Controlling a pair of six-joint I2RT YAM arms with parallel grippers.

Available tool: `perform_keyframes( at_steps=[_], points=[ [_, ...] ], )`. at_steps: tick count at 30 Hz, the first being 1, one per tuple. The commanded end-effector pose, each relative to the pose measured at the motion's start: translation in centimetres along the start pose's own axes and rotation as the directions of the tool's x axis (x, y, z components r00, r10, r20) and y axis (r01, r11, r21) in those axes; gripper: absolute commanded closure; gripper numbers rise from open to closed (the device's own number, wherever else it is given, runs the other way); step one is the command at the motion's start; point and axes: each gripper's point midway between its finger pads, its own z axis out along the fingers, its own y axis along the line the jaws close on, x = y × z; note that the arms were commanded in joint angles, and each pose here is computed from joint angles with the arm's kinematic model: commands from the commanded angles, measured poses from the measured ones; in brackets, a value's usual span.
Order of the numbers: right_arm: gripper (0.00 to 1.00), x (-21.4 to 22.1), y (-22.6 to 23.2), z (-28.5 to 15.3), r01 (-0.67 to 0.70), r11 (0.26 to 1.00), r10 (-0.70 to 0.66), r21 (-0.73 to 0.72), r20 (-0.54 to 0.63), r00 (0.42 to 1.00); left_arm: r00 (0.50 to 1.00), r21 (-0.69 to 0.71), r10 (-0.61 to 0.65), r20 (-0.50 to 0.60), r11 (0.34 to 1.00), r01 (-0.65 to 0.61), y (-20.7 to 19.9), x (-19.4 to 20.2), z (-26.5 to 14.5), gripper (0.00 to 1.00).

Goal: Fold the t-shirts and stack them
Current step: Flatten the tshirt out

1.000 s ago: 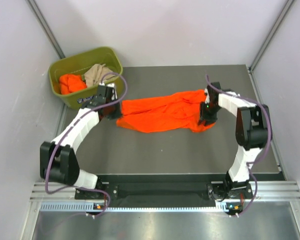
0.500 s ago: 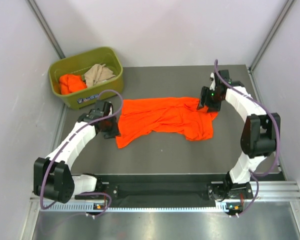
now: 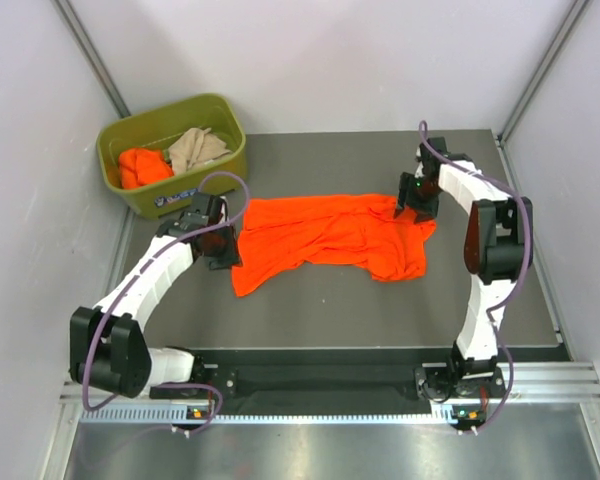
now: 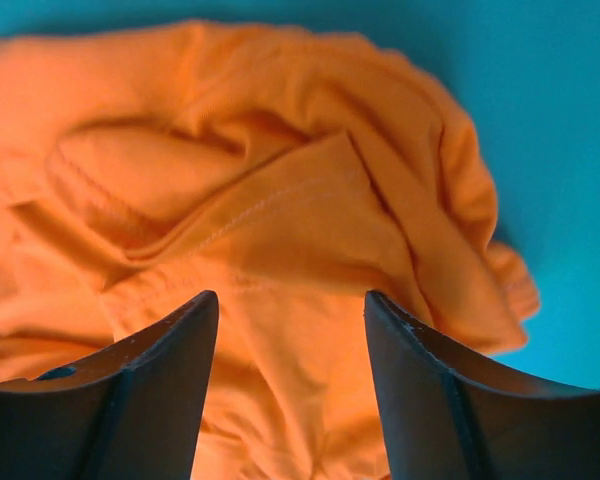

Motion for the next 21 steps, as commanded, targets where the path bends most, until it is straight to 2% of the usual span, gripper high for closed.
perform_keyframes(
  at_steps=[1, 4, 7, 10, 11, 12, 16, 17, 18, 20, 21],
  points=[
    [0.37, -2.7, -0.4, -0.2, -0.020, 1.000, 0.019, 0.016, 0.060, 0.998, 1.000, 0.049, 0.026, 0.009, 0.998, -0.026, -1.1, -0.8, 0.2, 0.64],
    [0.39, -4.6, -0.7, 0.0, -0.049, 0.999, 0.047, 0.021, 0.101, 0.994, 1.000, 0.059, 0.022, 0.008, 0.998, -0.022, -1.2, -0.8, 0.3, 0.64],
    [0.39, -7.8, 0.2, 0.0, -0.070, 0.997, 0.074, -0.034, 0.170, 0.983, 1.000, 0.066, 0.024, 0.018, 0.998, -0.025, -1.4, -1.1, 0.1, 0.64],
    [0.36, -10.5, 0.6, 0.7, -0.086, 0.993, 0.100, -0.082, 0.186, 0.977, 1.000, 0.070, 0.026, 0.013, 0.997, -0.026, -1.5, -1.0, 0.1, 0.64],
    [0.36, -10.5, 0.3, 2.1, -0.094, 0.992, 0.106, -0.079, 0.160, 0.981, 1.000, 0.073, 0.025, 0.007, 0.997, -0.026, -1.5, -0.9, 0.2, 0.64],
    [0.35, -11.3, 0.5, 1.4, -0.094, 0.992, 0.106, -0.081, 0.165, 0.980, 1.000, 0.077, 0.024, 0.002, 0.997, -0.024, -1.6, -0.8, 0.2, 0.64],
    [0.32, -11.0, -0.2, 0.2, -0.068, 0.997, 0.073, -0.035, 0.173, 0.982, 1.000, 0.078, 0.023, 0.007, 0.997, -0.023, -1.6, -0.8, 0.1, 0.64],
    [0.32, -11.2, 0.0, -1.8, -0.045, 0.999, 0.050, -0.028, 0.207, 0.977, 1.000, 0.077, 0.023, 0.009, 0.997, -0.023, -1.5, -0.8, 0.1, 0.65],
    [0.32, -10.1, -0.5, -1.9, -0.038, 0.999, 0.038, 0.000, 0.192, 0.981, 1.000, 0.074, 0.021, 0.010, 0.997, -0.022, -1.4, -0.8, 0.1, 0.65],
    [0.32, -9.6, -0.2, -4.9, 0.002, 1.000, -0.004, 0.009, 0.238, 0.971, 1.000, 0.074, 0.018, 0.011, 0.997, -0.019, -1.4, -0.8, 0.2, 0.65],
    [0.33, -7.8, -0.8, -4.5, 0.008, 1.000, -0.014, 0.029, 0.206, 0.978, 1.000, 0.078, 0.017, 0.008, 0.997, -0.017, -1.4, -0.7, 0.3, 0.65]
  ],
)
